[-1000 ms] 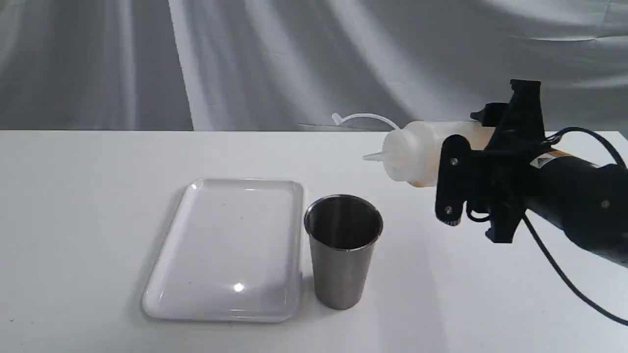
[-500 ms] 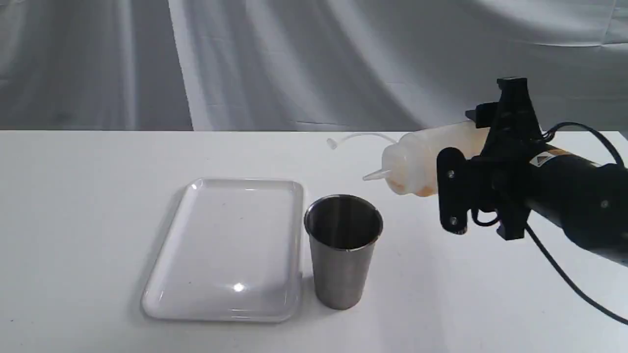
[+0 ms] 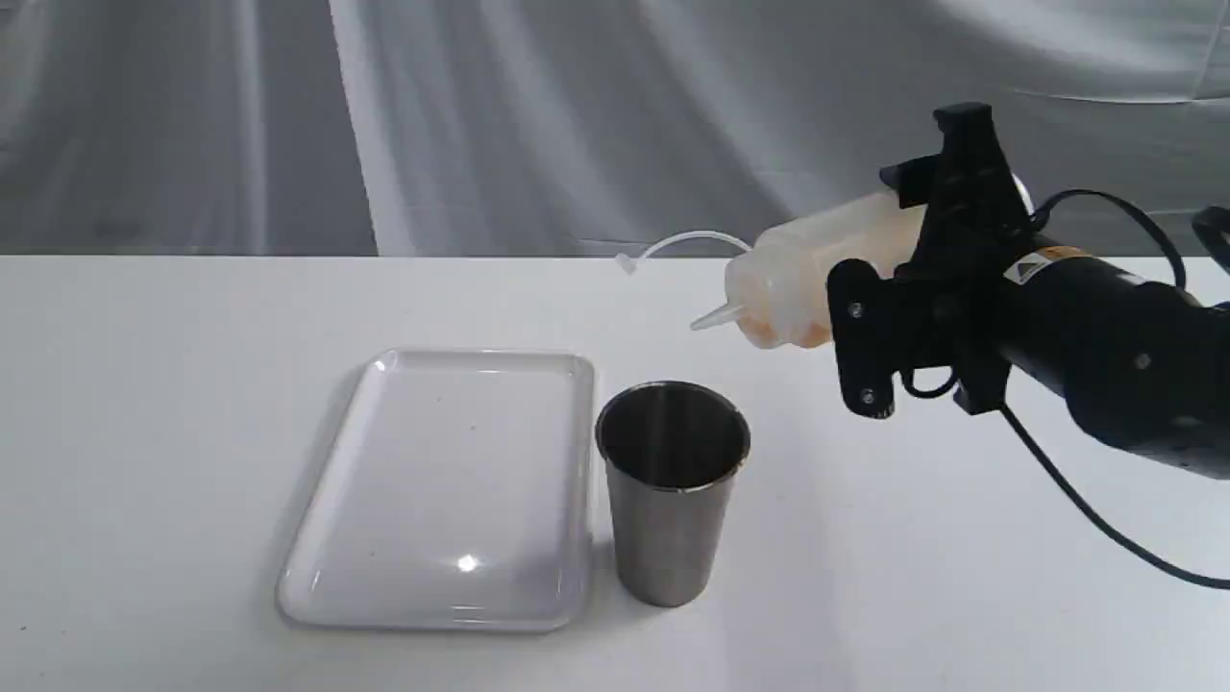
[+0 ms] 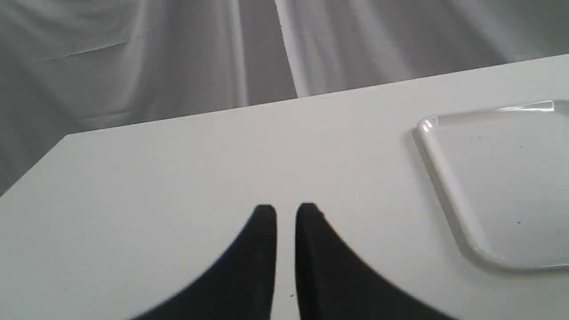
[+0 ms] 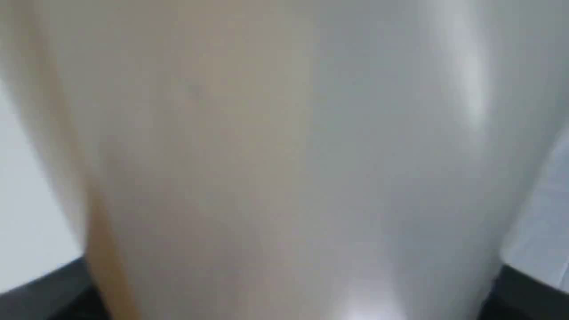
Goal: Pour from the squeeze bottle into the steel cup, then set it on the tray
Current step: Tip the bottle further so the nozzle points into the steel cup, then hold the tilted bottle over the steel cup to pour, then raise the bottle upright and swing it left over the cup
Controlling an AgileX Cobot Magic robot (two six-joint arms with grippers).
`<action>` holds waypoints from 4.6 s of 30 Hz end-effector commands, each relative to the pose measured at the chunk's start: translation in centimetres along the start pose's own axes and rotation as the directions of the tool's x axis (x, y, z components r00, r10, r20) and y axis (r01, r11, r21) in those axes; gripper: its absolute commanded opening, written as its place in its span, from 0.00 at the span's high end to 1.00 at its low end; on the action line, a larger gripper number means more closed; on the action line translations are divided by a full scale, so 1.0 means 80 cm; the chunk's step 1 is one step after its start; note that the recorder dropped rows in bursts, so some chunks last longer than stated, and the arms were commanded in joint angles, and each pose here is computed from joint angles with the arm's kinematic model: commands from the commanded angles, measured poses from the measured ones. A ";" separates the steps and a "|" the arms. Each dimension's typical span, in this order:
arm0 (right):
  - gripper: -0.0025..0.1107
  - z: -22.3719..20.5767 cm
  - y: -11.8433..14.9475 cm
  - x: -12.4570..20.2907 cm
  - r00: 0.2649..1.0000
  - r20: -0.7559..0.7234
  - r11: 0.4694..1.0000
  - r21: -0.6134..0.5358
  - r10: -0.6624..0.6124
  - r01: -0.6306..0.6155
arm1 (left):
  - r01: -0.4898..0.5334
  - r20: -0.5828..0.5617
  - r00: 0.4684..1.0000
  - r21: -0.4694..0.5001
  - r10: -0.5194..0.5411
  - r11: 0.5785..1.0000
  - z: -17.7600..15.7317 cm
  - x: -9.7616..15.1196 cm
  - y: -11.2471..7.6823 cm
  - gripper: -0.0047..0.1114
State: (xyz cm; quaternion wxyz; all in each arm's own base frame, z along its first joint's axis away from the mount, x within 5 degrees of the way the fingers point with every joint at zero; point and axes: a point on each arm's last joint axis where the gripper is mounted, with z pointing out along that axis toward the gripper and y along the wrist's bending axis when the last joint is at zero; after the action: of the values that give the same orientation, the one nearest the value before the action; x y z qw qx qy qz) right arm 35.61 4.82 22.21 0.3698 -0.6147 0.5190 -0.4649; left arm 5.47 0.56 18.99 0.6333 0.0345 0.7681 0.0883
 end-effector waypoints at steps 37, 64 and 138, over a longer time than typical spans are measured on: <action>0.83 0.000 -0.019 0.006 0.980 0.004 0.971 0.138 -0.199 0.196 | 0.002 0.005 1.000 -0.001 -0.002 1.000 0.000 0.001 0.000 0.89; 0.83 0.008 -0.013 0.002 0.971 -0.004 0.956 0.176 -0.237 0.234 | 0.002 0.005 1.000 -0.001 -0.002 1.000 0.000 0.001 0.000 0.89; 0.83 -0.046 -0.042 0.033 0.105 0.264 0.067 0.148 0.959 -0.987 | 0.002 0.005 1.000 -0.001 -0.002 1.000 0.000 0.001 0.000 0.89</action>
State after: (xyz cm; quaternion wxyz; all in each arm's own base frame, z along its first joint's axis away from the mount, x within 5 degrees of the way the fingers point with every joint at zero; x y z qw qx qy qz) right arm 33.82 3.38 25.16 0.6618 -0.0927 0.7306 -0.1401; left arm 5.47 0.56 18.99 0.6333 0.0345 0.7681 0.0883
